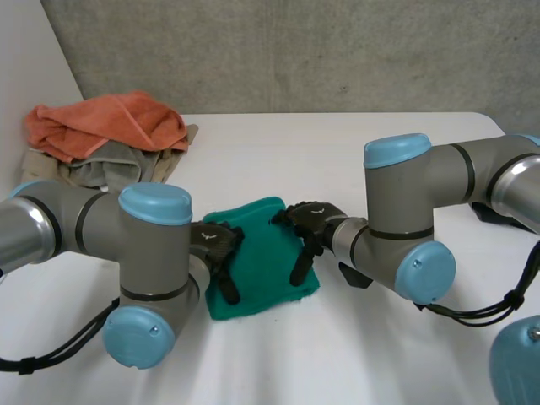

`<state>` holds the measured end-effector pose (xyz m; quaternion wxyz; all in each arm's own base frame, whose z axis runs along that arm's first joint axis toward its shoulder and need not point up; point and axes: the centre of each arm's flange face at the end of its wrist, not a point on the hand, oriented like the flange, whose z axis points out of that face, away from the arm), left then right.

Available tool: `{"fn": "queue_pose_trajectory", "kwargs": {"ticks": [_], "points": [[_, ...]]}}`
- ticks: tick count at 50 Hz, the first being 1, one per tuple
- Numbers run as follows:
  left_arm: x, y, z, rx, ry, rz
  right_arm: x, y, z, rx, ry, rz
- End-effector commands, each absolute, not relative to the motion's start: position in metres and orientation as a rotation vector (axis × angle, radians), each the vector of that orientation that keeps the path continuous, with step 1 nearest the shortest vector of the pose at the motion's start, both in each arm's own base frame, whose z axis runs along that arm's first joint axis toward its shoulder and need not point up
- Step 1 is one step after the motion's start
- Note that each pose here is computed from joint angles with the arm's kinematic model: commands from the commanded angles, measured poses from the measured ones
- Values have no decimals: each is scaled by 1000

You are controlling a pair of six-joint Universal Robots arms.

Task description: Fold the laundry.

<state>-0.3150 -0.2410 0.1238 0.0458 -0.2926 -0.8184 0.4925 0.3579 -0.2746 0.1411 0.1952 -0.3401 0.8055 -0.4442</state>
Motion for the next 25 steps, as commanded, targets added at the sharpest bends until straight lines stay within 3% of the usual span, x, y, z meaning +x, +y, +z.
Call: {"fn": "queue_pose_trajectory", "kwargs": {"ticks": [1,6,11,13,19,25], "points": [[-307,-246,164,-831,-2420,1619,351,-282,166,-1096,2281,-1466],[-308,-244,207,-814,-2268,1709,350,-278,202,-1156,2198,-1650],[-301,-250,245,-799,-2113,1792,353,-261,205,-1204,2111,-1738],[-298,-255,256,-807,-2042,1809,356,-239,206,-1260,2053,-1753],[-303,-253,284,-924,-1797,1754,359,-188,167,-1379,1989,-1651],[-314,-237,293,-1092,-1547,1585,363,-172,138,-1402,1926,-1668]]}}
